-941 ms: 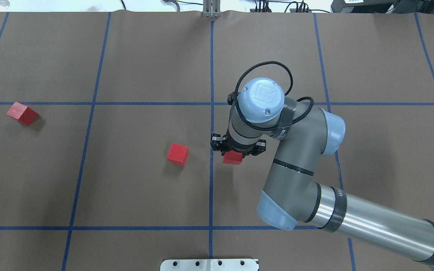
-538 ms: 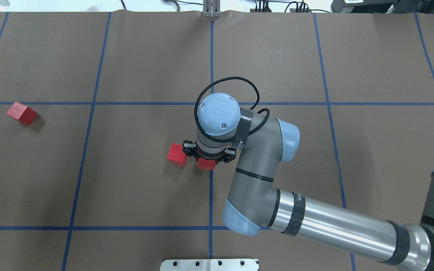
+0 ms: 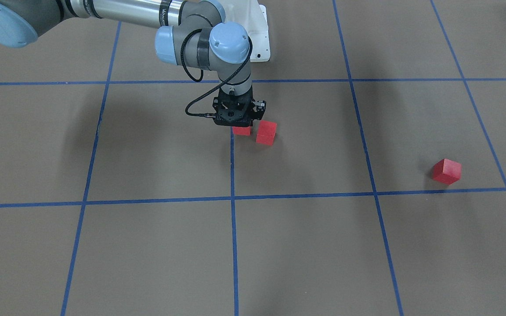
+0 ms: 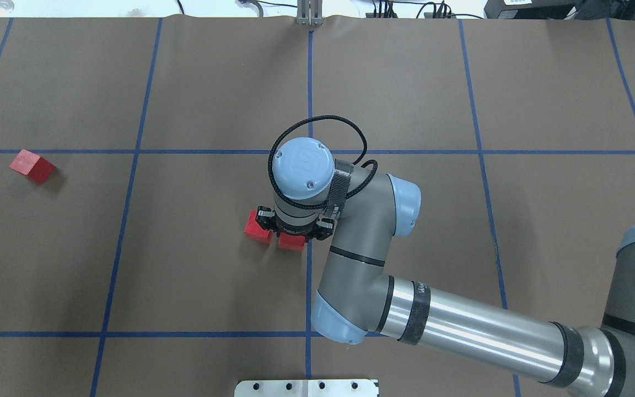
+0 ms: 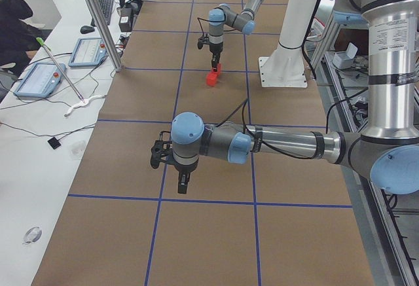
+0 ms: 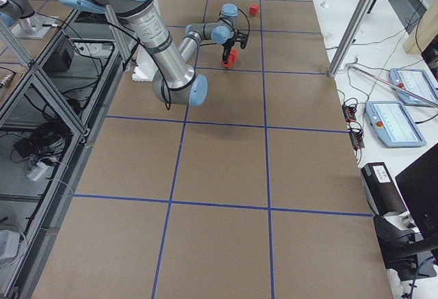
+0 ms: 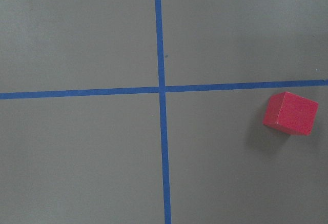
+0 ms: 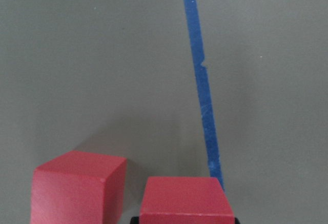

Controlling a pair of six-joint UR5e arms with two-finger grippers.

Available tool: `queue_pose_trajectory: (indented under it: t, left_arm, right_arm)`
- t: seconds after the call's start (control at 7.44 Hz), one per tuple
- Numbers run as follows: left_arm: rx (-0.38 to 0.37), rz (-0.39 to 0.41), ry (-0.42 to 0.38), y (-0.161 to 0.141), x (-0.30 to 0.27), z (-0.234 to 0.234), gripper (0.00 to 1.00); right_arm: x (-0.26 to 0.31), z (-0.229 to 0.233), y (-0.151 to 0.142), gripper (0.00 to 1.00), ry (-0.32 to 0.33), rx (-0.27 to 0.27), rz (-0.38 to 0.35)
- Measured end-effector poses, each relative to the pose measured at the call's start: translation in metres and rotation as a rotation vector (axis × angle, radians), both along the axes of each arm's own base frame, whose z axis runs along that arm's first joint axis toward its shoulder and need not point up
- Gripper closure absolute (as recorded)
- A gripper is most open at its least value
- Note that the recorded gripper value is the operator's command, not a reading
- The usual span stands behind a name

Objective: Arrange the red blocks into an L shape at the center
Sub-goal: 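Lower the red cube beside the center cube and open the right gripper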

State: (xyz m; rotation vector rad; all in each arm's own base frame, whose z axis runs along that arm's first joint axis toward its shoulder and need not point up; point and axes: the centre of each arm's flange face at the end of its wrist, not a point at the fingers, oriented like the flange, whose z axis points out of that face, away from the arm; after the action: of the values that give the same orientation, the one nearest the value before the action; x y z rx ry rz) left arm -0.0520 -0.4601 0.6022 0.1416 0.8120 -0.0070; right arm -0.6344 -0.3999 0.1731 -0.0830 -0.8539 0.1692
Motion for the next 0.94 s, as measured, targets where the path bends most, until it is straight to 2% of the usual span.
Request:
queue_pose_trajectory:
  t: [0.94]
  left_arm:
    - [0.003,0.0,0.0,0.0002,0.0,-0.0009,0.0]
  right_arm:
    - [0.0106,0.0128,0.0043,1.0,0.033,-0.01,-0.002]
